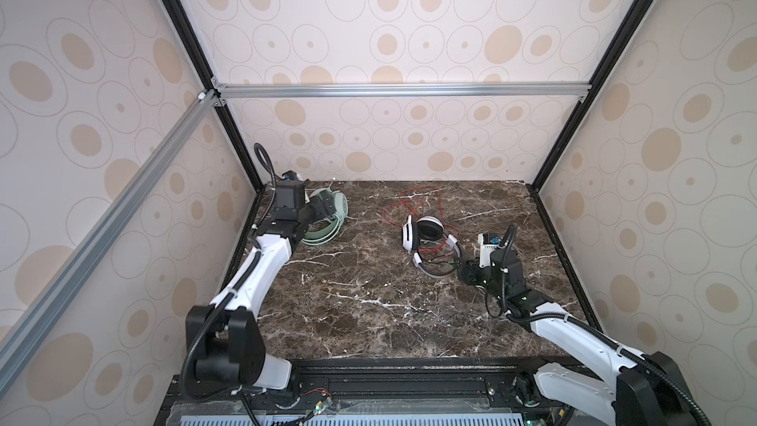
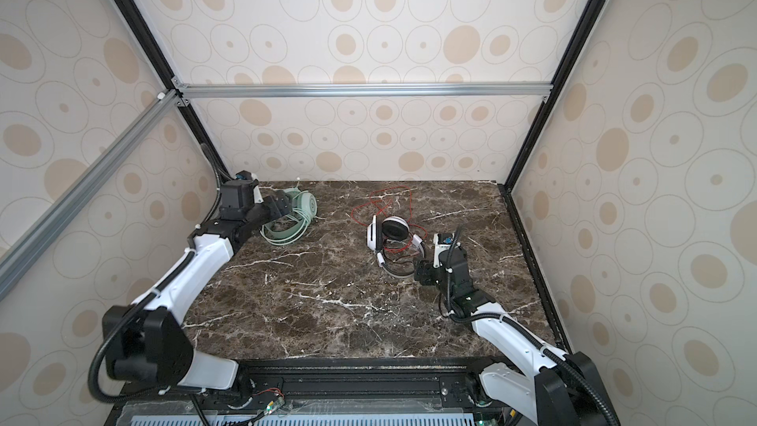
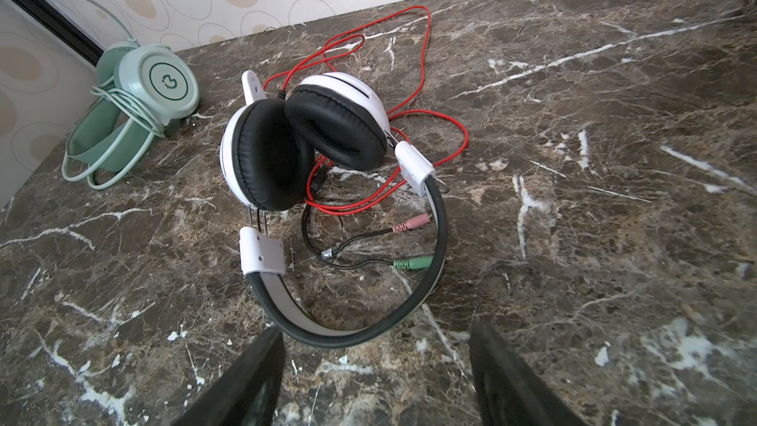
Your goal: Wrap the headphones
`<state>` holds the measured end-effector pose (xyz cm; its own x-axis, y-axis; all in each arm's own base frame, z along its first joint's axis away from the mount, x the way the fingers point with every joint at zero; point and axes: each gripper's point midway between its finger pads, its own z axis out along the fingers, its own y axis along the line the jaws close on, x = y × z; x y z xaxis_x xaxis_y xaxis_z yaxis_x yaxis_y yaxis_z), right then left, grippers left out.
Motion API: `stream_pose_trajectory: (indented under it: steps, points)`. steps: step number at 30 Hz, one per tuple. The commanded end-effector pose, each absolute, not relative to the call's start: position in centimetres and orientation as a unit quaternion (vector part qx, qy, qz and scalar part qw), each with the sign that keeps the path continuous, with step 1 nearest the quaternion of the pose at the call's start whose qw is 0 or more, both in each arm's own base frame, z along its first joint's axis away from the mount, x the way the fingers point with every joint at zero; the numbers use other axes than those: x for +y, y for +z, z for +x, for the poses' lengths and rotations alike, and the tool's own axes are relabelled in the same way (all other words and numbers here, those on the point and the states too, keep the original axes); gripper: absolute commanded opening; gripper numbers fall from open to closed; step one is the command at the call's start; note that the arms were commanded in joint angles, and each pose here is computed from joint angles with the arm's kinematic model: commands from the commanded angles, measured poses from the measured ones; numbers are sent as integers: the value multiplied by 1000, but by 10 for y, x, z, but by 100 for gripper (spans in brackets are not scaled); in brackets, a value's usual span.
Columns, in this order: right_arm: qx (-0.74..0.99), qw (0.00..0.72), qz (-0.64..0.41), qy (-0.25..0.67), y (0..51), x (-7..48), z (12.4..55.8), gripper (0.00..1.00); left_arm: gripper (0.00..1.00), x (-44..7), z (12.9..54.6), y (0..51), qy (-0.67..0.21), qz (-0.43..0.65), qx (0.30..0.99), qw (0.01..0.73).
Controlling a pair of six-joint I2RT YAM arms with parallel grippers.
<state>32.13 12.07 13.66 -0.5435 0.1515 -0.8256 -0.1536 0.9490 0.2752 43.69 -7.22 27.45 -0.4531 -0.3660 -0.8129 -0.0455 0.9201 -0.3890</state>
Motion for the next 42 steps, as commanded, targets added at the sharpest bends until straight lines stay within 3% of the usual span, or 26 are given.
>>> stream_pose_trajectory:
  steps: [1, 6, 11, 13, 17, 24, 27, 30, 33, 42]
  points:
    - [854, 492, -4, 168, 148, 125, 322, 74, 98, -98, 424, 311, -145, -81, 798, 580]
    - [847, 505, -11, 169, 151, 126, 321, 74, 98, -128, 410, 331, -181, -45, 773, 607]
    - [821, 541, -67, 167, 160, 152, 324, 77, 98, -127, 397, 355, -188, -34, 750, 634]
    - [814, 550, -100, 158, 165, 173, 328, 100, 98, -127, 389, 366, -190, -20, 744, 640]
    - [788, 572, -144, 175, 179, 217, 341, 100, 98, -127, 374, 380, -188, 4, 747, 638]
    - [761, 539, -263, 245, 185, 309, 378, 100, 98, -113, 347, 385, -162, 19, 746, 646]
    - [809, 506, -233, 190, 161, 318, 423, 100, 98, -109, 339, 385, -163, 18, 734, 659]
    - [841, 446, -278, 129, 136, 337, 456, 96, 98, -109, 335, 387, -167, 19, 730, 663]
    - [821, 466, -313, 105, 133, 355, 480, 100, 98, -105, 331, 389, -166, 15, 727, 666]
    - [823, 442, -324, 147, 108, 398, 535, 100, 98, -97, 313, 401, -171, 9, 708, 685]
